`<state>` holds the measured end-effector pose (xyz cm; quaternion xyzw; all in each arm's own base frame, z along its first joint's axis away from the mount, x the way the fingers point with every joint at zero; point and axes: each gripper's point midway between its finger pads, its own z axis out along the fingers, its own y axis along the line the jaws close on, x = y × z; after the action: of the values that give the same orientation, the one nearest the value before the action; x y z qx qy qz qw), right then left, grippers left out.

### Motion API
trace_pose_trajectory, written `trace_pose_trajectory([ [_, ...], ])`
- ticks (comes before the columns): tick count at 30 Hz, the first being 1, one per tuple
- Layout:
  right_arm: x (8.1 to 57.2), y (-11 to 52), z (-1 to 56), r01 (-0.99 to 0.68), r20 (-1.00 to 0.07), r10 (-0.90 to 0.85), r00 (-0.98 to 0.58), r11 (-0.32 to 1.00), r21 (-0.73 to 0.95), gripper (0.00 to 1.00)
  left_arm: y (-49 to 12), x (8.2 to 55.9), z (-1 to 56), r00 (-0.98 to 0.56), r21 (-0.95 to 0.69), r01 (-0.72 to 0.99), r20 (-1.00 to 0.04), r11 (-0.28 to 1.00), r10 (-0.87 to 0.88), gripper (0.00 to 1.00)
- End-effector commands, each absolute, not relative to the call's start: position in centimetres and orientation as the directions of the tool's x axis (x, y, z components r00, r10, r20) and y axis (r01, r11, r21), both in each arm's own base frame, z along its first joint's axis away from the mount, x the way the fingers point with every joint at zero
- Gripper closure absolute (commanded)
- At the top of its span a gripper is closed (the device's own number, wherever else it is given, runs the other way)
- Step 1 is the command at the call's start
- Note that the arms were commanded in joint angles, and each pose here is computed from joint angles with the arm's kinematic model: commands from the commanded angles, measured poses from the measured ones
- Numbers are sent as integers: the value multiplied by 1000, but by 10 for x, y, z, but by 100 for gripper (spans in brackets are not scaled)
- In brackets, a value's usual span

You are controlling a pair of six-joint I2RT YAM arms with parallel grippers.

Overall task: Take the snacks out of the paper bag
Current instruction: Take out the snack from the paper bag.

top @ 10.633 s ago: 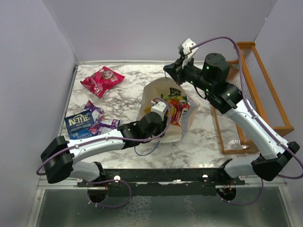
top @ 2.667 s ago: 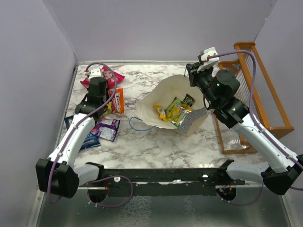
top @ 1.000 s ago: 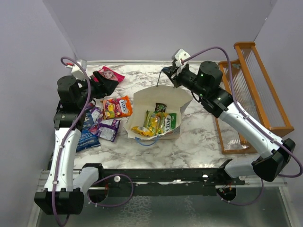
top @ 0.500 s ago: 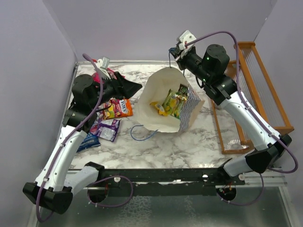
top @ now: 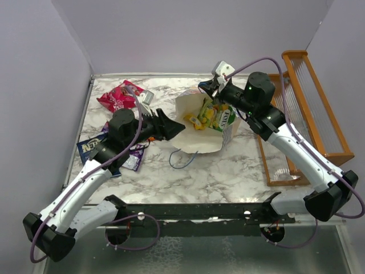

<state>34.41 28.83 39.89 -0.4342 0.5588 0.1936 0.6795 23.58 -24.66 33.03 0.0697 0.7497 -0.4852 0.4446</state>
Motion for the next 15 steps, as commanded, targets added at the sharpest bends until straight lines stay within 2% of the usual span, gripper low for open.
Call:
trace_pose_trajectory([
  [1,324,292,436,-771,-933,-93,349,538,-342,98,-259,223,319,-588,-677,536,-728,505,-352,46],
  [4,321,294,437,-791,-944,-73,321,527,-310,98,-280,212,307,-570,-635,557,-761,535,-309,51],
  [6,318,296,437,-802,-948,-60,311,519,-296,98,-291,206,299,-536,-575,557,-800,599,-270,56],
  [9,318,296,437,-807,-954,-42,297,524,-274,98,-303,202,288,-471,-493,548,-850,676,-237,57],
  [15,317,297,438,-813,-959,-29,283,522,-256,98,-306,222,251,-423,-436,397,-868,808,-260,57],
])
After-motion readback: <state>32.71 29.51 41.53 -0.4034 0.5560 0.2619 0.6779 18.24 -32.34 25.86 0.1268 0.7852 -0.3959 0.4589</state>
